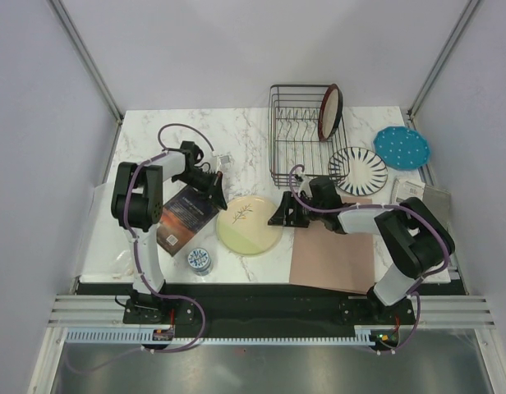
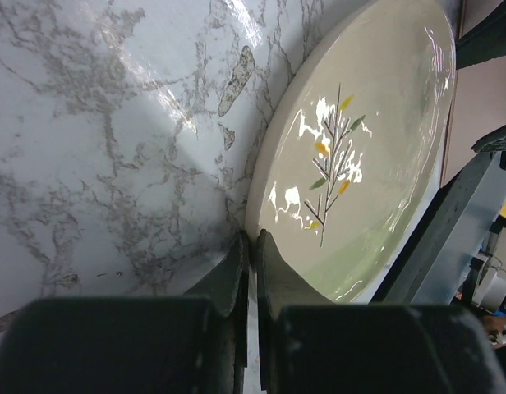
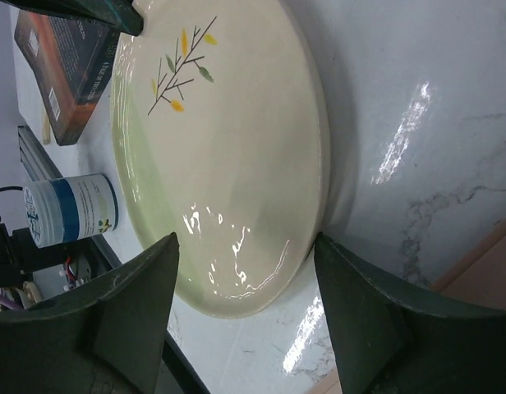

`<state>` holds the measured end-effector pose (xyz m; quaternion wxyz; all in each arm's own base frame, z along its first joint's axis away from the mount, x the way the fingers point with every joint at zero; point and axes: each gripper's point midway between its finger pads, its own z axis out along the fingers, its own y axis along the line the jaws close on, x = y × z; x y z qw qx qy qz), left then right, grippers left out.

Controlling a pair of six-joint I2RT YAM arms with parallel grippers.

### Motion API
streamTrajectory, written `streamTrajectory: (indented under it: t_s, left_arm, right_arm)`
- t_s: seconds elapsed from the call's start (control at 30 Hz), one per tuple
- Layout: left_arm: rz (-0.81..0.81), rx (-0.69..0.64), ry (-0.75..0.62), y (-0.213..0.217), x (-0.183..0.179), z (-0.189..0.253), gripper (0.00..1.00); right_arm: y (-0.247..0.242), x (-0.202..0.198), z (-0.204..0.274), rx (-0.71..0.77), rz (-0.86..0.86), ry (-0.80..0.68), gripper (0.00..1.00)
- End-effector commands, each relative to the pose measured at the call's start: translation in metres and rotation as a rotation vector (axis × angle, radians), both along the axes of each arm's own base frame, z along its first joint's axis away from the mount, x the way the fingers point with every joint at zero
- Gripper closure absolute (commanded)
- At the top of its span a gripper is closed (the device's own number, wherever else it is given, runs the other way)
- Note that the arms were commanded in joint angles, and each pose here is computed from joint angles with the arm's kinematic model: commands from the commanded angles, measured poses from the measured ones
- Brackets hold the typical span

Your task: Load the plates into the dish rack

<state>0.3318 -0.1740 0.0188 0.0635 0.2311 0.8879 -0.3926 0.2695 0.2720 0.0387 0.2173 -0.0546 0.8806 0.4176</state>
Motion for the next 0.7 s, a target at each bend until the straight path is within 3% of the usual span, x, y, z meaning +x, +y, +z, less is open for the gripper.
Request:
streamTrajectory:
  t_s: [0.0,0.23,0.43,0.53,0.57,0.63,0.67]
  left_arm:
    - [-0.001,-0.112,0.106,-0.019,-0.017,0.017,0.98]
    - [-0.048,-0.334,0.138,-0.038,-0.035,0.036,0.98]
    - [-0.094,-0.41,0.107,-0.048,-0.038,0.043,0.98]
    - [-0.098,-0.405,0.101,-0.049,-0.037,0.045,0.98]
    - [-0.098,-0.397,0.1,-0.049,-0.037,0.044,0.98]
    - [-0.102,-0.388,0.09,-0.048,-0.037,0.044,0.96]
    - [-0.105,-0.376,0.078,-0.047,-0.037,0.045,0.9]
  right_arm:
    - [0.009,-0.005,-0.014,-0.008,0.036,0.042,0.25]
    - [0.024,-0.01,-0.012,0.112,0.063,0.068,0.28]
    - [0.029,-0.01,0.012,0.167,0.082,0.033,0.41]
    - [0.029,-0.008,0.016,0.151,0.088,0.019,0.57]
    - [0.026,-0.011,0.013,0.128,0.097,0.03,0.71]
    - [0.025,-0.009,0.023,0.122,0.115,0.004,0.87]
    - [0.021,-0.015,0.02,0.097,0.125,0.035,1.0]
